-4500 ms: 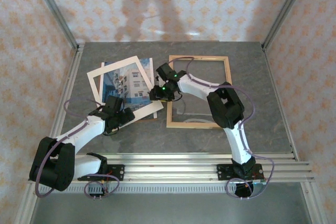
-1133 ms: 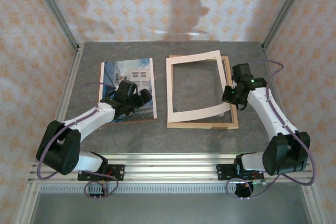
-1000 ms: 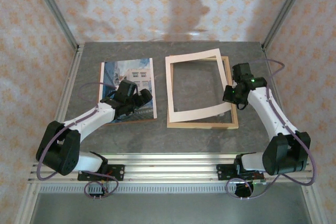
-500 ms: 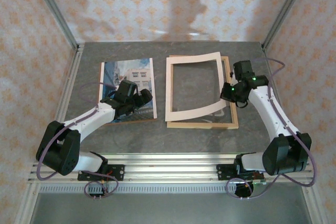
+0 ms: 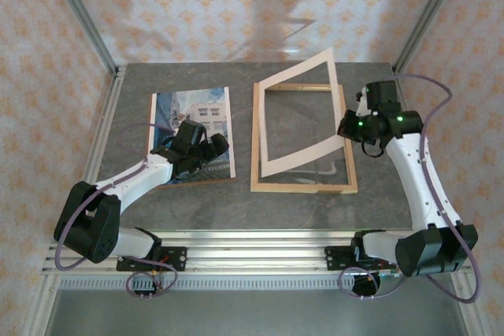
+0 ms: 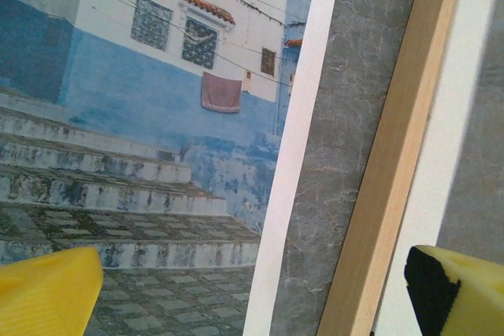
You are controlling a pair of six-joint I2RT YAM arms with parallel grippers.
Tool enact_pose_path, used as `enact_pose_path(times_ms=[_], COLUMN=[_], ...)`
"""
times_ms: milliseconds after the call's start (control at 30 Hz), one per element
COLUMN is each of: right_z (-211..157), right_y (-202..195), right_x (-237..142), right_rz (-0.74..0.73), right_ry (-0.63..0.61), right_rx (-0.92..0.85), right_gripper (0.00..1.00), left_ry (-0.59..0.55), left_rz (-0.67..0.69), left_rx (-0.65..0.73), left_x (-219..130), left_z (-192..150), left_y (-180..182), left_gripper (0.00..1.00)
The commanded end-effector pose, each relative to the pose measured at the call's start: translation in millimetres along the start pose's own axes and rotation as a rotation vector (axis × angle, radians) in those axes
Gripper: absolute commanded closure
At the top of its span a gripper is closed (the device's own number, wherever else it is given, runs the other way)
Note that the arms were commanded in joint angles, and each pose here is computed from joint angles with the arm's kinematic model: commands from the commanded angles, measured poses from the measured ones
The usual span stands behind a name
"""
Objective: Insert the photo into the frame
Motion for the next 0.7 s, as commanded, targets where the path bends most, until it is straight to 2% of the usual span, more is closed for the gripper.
enact_pose_path(times_ms=[0,133,400,667], right_z=[-0.5,-3.6,-12.3,-10.4], right_y=[-11.1,-13.1,-13.1,-16.3], right_x=[-13.7,-10.0,12.0,16.2], right_rz=[-0.051,-0.035,0.036,-0.022], right_ry=[-0.01,0.016,0.166,0.212], right_rx=[0.023,0.008,-0.035,-0.053], right_gripper=[1.0,1.0,1.0,1.0], left_ry=[0.01,0.011,0.012,0.025], left_rz=[0.001,-0.003,0.0,-0.011], left_rx=[0.013,0.01,0.006,0.012], left_x=[3.6,4.1,3.8,7.3], left_z=[-4.4,-4.5,-5.6,-2.1], left_y=[1.3,1.1,2.4,-3.2], left_gripper=[0.0,0.0,0.0,0.0])
Point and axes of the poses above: each hand's point on the last joint's axis, 136 mm out from that joint toward the fingers, its own x axis out along the fingers, its own y axis along the line the jaws close on, z = x × y, the point moved 10 cm from there along -x, back along the fingers, and after that the axes turned 5 degrees about x, right-handed, at the moved point
